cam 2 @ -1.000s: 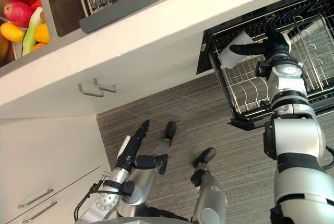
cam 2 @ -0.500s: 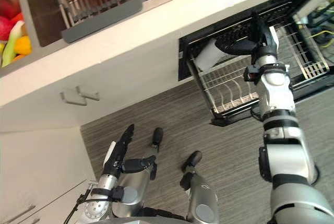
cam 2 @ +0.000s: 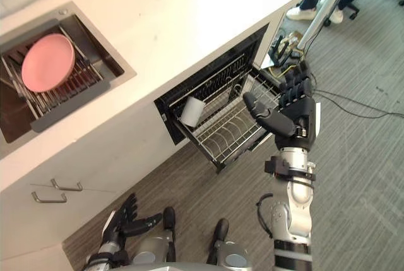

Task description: Walk over to the sink, pick up the cup, carry it to the dishwasher, place the cup inside the dishwasher, then close the dishwasher door

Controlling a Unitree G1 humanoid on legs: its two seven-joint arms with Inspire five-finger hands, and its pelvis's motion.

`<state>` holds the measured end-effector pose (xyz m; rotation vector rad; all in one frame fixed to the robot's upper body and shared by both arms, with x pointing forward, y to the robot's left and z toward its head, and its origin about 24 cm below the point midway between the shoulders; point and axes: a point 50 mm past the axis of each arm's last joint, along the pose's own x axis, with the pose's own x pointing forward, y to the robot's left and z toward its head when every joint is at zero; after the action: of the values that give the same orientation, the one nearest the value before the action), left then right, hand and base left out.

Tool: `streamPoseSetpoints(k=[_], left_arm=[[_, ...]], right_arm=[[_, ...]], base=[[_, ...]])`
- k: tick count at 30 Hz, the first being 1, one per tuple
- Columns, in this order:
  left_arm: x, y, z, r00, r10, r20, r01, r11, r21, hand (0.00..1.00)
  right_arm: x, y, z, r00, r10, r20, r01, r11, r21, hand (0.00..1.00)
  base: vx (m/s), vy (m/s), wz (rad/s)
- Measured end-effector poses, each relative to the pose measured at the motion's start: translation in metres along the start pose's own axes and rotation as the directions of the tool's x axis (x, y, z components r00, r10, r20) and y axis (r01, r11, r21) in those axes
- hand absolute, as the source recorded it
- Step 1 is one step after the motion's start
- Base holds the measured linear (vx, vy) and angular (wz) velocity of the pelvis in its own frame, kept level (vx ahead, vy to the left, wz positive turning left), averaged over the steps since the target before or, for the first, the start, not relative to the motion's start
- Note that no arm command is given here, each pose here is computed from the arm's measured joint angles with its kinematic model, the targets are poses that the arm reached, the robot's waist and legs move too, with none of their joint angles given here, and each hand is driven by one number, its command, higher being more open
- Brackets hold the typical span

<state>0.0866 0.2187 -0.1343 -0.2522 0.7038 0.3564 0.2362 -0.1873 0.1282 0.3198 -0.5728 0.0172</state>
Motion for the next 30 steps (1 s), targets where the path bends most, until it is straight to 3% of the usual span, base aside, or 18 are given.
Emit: streamPoseSetpoints(k=[5,9,16,21,30], left_arm=[[-0.006,-0.001,-0.011,0.999,0.042,-0.015,-0.042,0.998,-0.056,1.0],[-0.016,0.008,-0.027,0.992,0.086,-0.088,-0.088,0.996,-0.018,1.0],[-0.022,0.023,-0.043,0.968,0.053,-0.244,-0.03,0.995,0.097,1.0],[-0.012,0.019,-0.034,0.971,-0.003,-0.237,0.045,0.984,0.174,1.0],[-0.02,0.023,-0.045,0.964,0.064,-0.257,-0.027,0.989,0.144,1.0]], right_arm=[[0.015,-0.013,0.025,0.994,0.061,0.095,-0.05,0.991,-0.121,1.0],[0.025,-0.017,0.039,0.983,0.072,0.17,-0.053,0.993,-0.11,1.0],[-0.014,-0.044,0.029,0.991,-0.088,0.101,0.093,0.994,-0.05,1.0],[-0.024,-0.049,0.032,0.993,-0.077,0.089,0.083,0.994,-0.066,1.0],[-0.02,-0.048,0.038,0.99,-0.058,0.127,0.064,0.997,-0.044,1.0]], base=[[0.01,0.085,1.17],[0.09,0.17,0.49],[0.16,0.146,0.55],[0.24,-0.081,0.84],[0.18,-0.12,0.08]])
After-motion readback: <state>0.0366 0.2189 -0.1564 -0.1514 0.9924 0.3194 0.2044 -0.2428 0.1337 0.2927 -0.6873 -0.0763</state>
